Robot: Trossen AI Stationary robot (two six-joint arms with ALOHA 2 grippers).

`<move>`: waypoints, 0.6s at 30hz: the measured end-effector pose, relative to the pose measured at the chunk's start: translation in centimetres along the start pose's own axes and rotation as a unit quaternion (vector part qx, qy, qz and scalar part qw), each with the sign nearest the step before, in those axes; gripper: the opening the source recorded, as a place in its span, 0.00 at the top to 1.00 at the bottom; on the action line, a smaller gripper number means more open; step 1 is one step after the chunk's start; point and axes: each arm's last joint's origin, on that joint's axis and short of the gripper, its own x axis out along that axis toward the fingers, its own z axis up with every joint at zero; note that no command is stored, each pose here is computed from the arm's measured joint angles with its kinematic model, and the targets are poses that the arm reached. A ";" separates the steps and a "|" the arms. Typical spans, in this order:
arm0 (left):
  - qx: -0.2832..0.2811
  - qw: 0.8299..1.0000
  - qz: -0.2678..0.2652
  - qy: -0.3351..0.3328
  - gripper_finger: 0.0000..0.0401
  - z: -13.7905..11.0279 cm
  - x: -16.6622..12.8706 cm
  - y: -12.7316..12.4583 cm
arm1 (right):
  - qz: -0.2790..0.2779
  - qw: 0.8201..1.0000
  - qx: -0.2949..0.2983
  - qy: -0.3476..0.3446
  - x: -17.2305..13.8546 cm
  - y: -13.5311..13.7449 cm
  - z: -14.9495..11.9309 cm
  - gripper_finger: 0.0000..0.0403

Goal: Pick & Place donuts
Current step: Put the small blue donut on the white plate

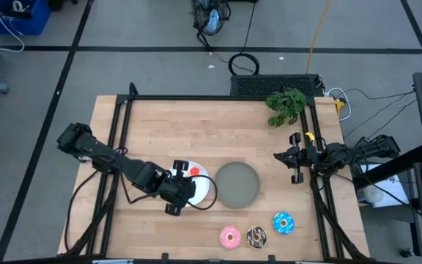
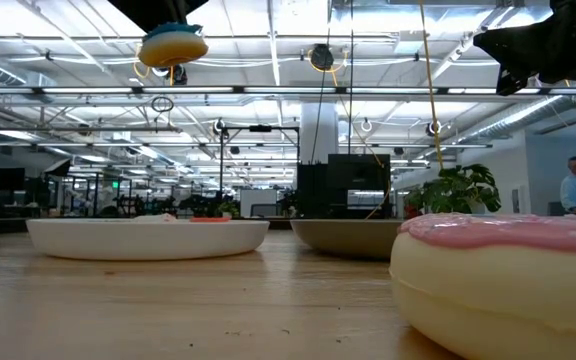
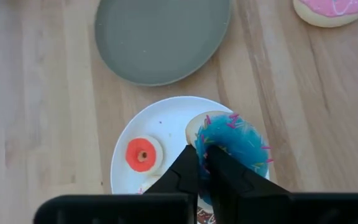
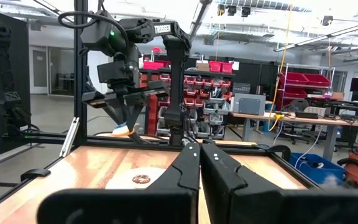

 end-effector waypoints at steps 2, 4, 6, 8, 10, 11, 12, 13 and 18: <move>-0.001 1.000 0.008 -0.001 0.96 0.0 0.0 0.1 | 0.000 1.000 0.000 0.000 0.0 0.0 0.0 0.99; -0.008 1.000 0.010 -0.001 0.96 0.1 0.1 0.3 | -0.001 1.000 0.000 0.000 0.0 0.0 0.0 0.99; -0.020 1.000 0.013 -0.005 0.95 0.2 0.3 0.6 | -0.001 1.000 0.000 0.000 0.0 0.0 0.0 0.99; -0.029 0.999 0.014 -0.014 0.92 0.3 1.1 0.8 | -0.001 1.000 0.000 0.000 0.0 0.0 0.0 0.99; -0.020 1.000 0.014 -0.013 0.90 -0.1 2.0 0.7 | -0.001 1.000 0.000 0.000 0.0 0.0 0.0 0.99; -0.017 1.000 0.013 -0.010 0.89 -0.3 2.6 0.7 | -0.001 1.000 0.001 0.000 0.0 0.0 0.0 0.99; -0.017 1.000 0.008 -0.011 0.89 -0.4 3.3 0.8 | -0.001 1.000 0.001 0.000 0.0 0.0 0.0 0.99; -0.015 1.000 0.004 -0.006 0.89 -0.6 3.9 0.8 | 0.000 1.000 0.001 0.000 0.0 0.0 0.0 0.99; -0.018 0.999 -0.005 0.030 0.90 -2.5 7.0 0.9 | -0.001 1.000 -0.001 0.002 0.0 0.0 0.0 0.99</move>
